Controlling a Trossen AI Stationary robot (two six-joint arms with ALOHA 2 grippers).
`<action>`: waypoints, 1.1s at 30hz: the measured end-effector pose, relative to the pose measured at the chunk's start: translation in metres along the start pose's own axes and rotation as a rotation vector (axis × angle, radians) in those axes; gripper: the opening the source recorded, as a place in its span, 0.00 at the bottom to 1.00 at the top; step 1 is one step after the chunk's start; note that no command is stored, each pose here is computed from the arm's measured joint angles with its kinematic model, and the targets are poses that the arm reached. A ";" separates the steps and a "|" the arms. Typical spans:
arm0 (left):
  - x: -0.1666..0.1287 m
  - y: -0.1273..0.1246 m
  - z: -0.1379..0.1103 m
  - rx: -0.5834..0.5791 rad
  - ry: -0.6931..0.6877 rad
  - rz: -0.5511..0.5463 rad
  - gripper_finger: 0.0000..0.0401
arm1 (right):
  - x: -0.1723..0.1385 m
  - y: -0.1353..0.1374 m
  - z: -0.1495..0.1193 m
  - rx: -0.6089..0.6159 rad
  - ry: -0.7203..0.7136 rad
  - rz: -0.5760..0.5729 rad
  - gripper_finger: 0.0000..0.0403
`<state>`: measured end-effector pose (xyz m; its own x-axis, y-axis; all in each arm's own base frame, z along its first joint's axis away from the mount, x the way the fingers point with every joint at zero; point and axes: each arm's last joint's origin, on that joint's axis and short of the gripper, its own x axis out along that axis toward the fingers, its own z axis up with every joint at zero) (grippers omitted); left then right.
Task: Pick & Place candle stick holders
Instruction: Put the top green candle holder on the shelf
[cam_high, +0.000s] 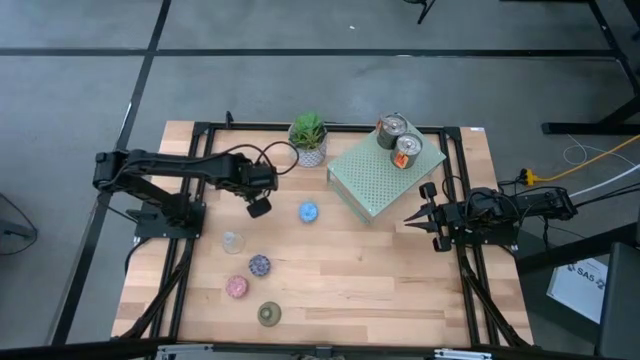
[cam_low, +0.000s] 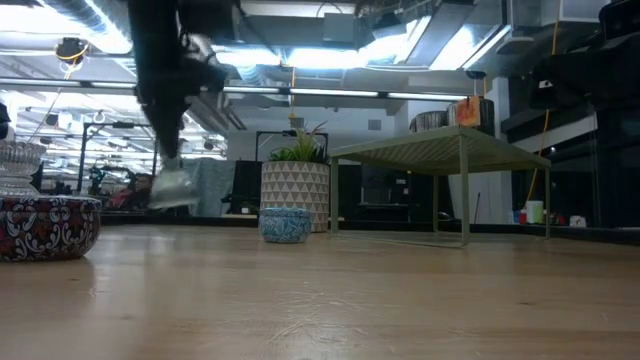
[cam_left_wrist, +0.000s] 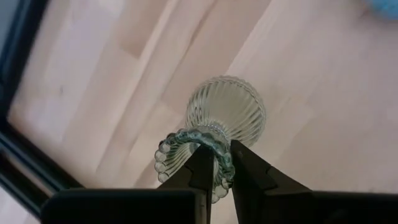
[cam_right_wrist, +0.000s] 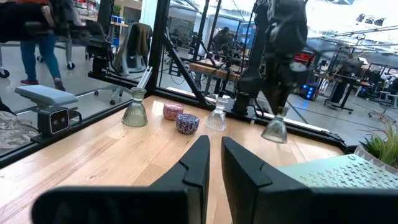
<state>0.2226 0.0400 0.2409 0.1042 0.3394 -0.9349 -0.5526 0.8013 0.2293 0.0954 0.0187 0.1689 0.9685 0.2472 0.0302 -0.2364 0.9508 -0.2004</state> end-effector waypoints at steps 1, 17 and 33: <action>-0.005 -0.001 0.002 0.012 -0.018 -0.004 0.07 | 0.000 0.000 0.000 0.000 0.000 0.000 0.11; -0.069 -0.005 0.051 0.218 -0.268 0.008 0.07 | 0.000 0.000 0.000 0.000 0.000 0.000 0.11; -0.088 -0.033 0.145 0.546 -0.322 0.043 0.07 | 0.000 0.000 0.000 0.000 0.000 0.000 0.11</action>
<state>0.3512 0.0553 0.3548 0.3820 0.4404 -0.8125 -0.0696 0.8904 0.4499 0.0954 0.0187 0.1689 0.9685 0.2470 0.0305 -0.2362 0.9508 -0.2004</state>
